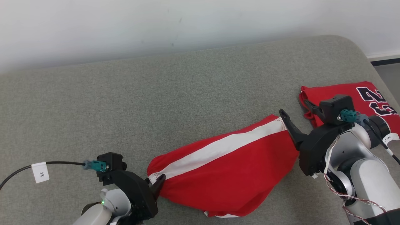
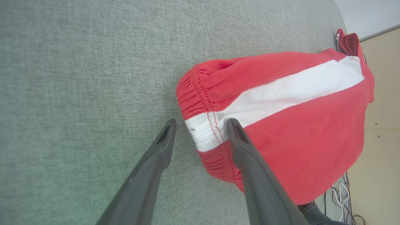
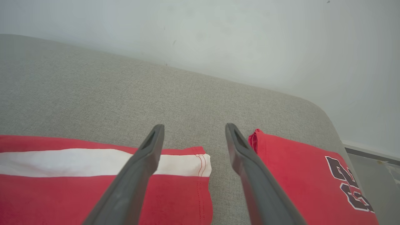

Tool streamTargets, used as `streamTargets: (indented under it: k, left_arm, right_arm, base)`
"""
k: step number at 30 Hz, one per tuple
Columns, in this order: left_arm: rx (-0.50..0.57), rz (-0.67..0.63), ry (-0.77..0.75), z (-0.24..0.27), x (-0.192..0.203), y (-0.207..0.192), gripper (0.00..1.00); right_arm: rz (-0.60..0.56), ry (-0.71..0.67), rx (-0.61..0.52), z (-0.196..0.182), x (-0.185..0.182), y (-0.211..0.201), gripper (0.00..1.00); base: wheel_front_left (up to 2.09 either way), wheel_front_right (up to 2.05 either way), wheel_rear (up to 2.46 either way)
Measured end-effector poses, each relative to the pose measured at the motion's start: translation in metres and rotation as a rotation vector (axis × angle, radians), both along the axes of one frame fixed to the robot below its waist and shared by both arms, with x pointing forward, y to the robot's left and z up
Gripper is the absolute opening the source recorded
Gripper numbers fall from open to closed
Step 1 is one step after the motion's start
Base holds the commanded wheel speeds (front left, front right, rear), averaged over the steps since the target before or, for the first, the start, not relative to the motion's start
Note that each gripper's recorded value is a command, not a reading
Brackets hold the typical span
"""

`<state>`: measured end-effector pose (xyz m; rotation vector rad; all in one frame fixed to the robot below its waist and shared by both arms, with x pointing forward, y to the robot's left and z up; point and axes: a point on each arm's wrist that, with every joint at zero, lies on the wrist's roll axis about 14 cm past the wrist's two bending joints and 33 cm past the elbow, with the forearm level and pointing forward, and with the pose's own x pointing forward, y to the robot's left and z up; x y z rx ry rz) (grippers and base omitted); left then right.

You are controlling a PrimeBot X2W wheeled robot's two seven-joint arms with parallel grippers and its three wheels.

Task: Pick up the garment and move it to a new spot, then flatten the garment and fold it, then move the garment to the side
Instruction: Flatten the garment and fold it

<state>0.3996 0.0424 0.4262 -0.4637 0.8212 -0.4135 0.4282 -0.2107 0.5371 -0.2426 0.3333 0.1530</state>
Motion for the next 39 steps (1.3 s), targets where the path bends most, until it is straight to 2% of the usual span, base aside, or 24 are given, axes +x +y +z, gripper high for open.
streamTargets:
  k: [1,2,4,5,9,11,12,13,20,30,34,39]
  left_arm:
    - [-0.006,0.000,0.002,0.000,0.000,0.000,0.65]
    - [-0.010,0.000,0.005,0.000,0.000,-0.001,0.55]
    - [-0.019,0.000,0.003,0.001,0.001,-0.002,0.41]
    - [-0.020,0.000,0.002,0.002,0.002,-0.001,0.38]
    - [-0.032,0.004,0.001,0.003,0.002,-0.001,0.40]
    - [-0.031,0.002,0.013,0.000,0.000,0.001,0.32]
    - [-0.035,-0.001,0.018,-0.001,-0.001,0.000,0.04]
    - [-0.037,-0.003,0.020,-0.002,-0.002,0.000,0.00]
    - [-0.036,-0.022,0.028,-0.008,-0.004,0.000,0.00]
    - [-0.034,-0.022,0.051,-0.019,-0.006,0.002,0.00]
    - [-0.030,-0.023,0.054,-0.022,-0.004,0.003,0.00]
    - [-0.030,-0.023,0.054,-0.023,-0.001,0.003,0.00]
  right_arm:
    - [-0.003,0.003,-0.002,-0.001,0.000,-0.002,1.00]
    - [-0.005,0.007,-0.002,-0.002,0.000,-0.003,1.00]
    - [-0.009,0.012,-0.004,-0.004,0.000,-0.005,1.00]
    - [-0.011,0.015,-0.004,-0.005,0.000,-0.006,1.00]
    - [-0.016,0.035,-0.012,-0.009,0.000,-0.010,1.00]
    - [-0.015,0.044,-0.011,-0.010,0.001,-0.010,1.00]
    - [-0.015,0.053,-0.012,-0.012,0.002,-0.010,1.00]
    - [-0.013,0.067,-0.010,-0.014,0.002,-0.010,1.00]
    - [-0.059,0.251,-0.039,-0.046,0.001,-0.020,1.00]
    - [-0.137,0.282,-0.020,-0.055,0.024,-0.027,1.00]
    - [-0.193,0.375,-0.024,-0.073,0.025,-0.037,1.00]
    - [-0.199,0.457,0.035,-0.087,0.029,-0.029,1.00]
  base:
    - [0.00,0.00,0.00]
    - [0.00,0.00,0.00]
    - [0.00,0.00,0.00]
    - [0.00,0.00,0.00]
    - [0.00,0.00,0.00]
    - [0.00,0.00,0.00]
    - [0.00,0.00,0.00]
    - [0.00,0.00,0.00]
    - [0.00,0.00,0.00]
    - [0.00,0.00,0.00]
    - [0.00,0.00,0.00]
    - [0.00,0.00,0.00]
